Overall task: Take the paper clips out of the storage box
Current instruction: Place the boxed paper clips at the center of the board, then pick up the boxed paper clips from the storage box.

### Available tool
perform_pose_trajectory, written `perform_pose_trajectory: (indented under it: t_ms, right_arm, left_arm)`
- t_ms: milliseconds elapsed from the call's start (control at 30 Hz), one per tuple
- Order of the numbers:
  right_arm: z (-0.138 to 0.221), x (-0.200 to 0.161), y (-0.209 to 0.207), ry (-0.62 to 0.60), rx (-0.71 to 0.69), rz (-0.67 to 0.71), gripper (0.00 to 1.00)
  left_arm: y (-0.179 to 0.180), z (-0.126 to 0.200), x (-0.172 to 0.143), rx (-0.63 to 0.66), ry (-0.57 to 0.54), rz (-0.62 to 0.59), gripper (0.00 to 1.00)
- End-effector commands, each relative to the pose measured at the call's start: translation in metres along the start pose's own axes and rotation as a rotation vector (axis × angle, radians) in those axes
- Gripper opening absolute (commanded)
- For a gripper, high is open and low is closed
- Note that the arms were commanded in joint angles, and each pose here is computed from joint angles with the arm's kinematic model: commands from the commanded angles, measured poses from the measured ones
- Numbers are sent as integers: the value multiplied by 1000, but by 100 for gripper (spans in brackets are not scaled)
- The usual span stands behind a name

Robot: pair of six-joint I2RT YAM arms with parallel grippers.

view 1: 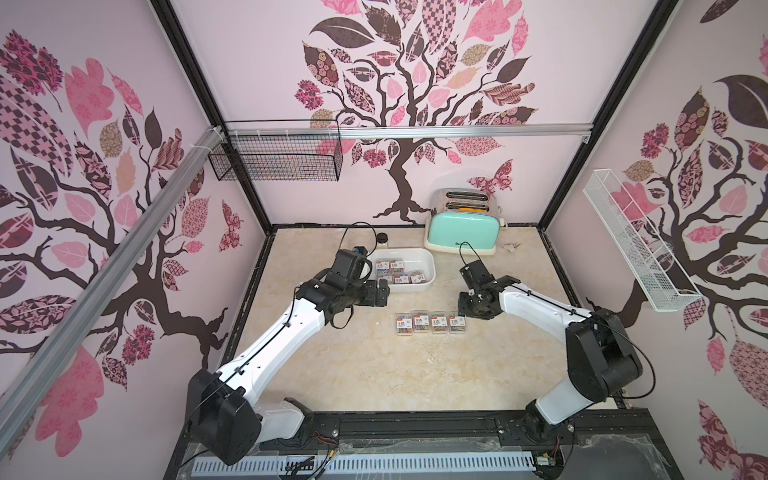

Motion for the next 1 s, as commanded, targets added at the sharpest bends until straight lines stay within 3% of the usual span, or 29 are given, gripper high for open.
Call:
perform_pose_trajectory:
  t_ms: [0,367,600,833,967]
  right_arm:
    - [16,13,14,-5,60,8,57]
    - [50,27,32,-19,164,68,69]
    - [65,32,40,-53,225,105,73]
    - [75,31,42,-72,269,138,78]
    - [81,30,44,-79,301,145,89]
  left_arm:
    - [-3,-12,11,-26,32,-7,95]
    - [0,-81,41,63,160,10,92]
    - [3,-142,53,89,179,29,77]
    - [4,-183,71,122,162,13,81]
    - [9,-200,75,152,162,10,84]
Point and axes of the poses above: each gripper's point midway between its finger pads, its own z axis back along the fingers, its own y axis along the line the jaws close on, x = y × z, the point moved 8 cm from there along z, back along the fingers, and after that the axes turned 11 degrees about -z, right-handed, at the moved point
